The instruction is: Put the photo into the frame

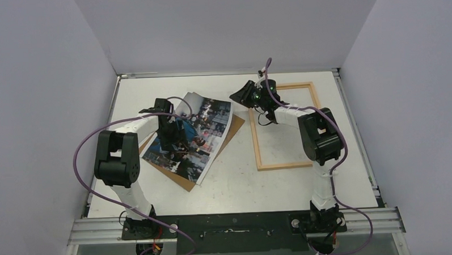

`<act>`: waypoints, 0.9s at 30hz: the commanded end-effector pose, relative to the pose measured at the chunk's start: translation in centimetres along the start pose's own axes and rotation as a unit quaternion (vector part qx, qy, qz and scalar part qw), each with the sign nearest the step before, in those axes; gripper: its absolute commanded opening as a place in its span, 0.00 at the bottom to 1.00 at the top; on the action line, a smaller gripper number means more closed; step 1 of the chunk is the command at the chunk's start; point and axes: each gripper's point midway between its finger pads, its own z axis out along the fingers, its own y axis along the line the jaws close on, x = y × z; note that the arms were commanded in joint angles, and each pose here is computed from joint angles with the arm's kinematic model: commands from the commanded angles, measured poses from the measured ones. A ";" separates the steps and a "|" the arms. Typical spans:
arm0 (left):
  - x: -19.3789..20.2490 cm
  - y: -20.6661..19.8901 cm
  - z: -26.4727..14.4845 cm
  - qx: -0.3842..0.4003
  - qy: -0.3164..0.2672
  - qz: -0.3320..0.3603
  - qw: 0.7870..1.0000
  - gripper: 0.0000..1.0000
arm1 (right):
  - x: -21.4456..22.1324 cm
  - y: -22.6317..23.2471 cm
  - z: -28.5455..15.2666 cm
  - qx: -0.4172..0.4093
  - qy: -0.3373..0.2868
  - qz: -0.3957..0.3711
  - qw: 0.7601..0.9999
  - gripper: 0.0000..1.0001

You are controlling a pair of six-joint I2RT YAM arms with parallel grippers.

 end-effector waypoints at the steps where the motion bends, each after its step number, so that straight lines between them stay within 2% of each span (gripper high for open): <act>1: 2.4 1.8 1.5 -0.027 0.045 0.002 0.999 0.60 | 0.1 0.6 1.4 -0.039 -0.008 0.009 0.999 0.25; 15: 3.0 2.4 1.0 -0.040 0.050 0.012 0.998 0.57 | 0.2 -3.0 2.4 0.023 -0.001 -0.030 0.999 0.22; 22: 3.2 2.7 0.8 -0.046 0.052 0.018 0.997 0.56 | -1.3 -2.3 3.1 0.004 -0.030 -0.019 0.999 0.29; 27: 3.1 2.6 0.8 -0.045 0.049 0.017 0.998 0.55 | -1.7 -2.6 3.5 0.000 -0.047 0.001 0.999 0.20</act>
